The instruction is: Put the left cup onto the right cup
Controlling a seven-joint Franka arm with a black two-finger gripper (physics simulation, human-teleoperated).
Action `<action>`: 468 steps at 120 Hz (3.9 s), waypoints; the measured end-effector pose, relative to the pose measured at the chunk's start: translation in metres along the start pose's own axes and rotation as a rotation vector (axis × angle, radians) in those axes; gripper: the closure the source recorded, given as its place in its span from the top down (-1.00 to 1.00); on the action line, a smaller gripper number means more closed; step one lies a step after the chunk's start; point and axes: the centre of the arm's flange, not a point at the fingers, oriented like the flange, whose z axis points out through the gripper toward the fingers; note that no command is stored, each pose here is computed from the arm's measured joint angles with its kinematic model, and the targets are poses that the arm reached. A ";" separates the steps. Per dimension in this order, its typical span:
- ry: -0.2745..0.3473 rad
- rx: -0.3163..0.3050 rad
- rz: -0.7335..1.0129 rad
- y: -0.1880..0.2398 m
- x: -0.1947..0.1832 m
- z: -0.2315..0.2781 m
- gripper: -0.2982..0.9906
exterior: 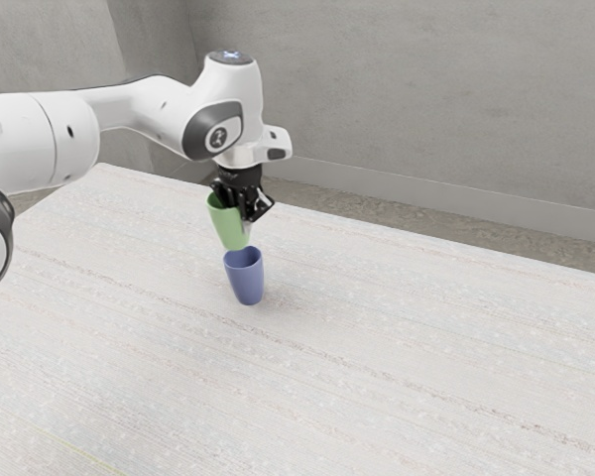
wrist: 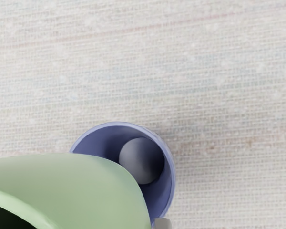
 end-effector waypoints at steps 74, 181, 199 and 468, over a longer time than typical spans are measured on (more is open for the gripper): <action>0.002 -0.003 -0.055 0.001 0.007 0.025 -0.68; 0.006 -0.007 -0.073 0.003 0.014 0.050 -0.68; 0.006 -0.008 -0.074 0.003 0.014 0.051 -0.68; 0.070 0.002 -0.150 -0.024 -0.100 -0.207 0.54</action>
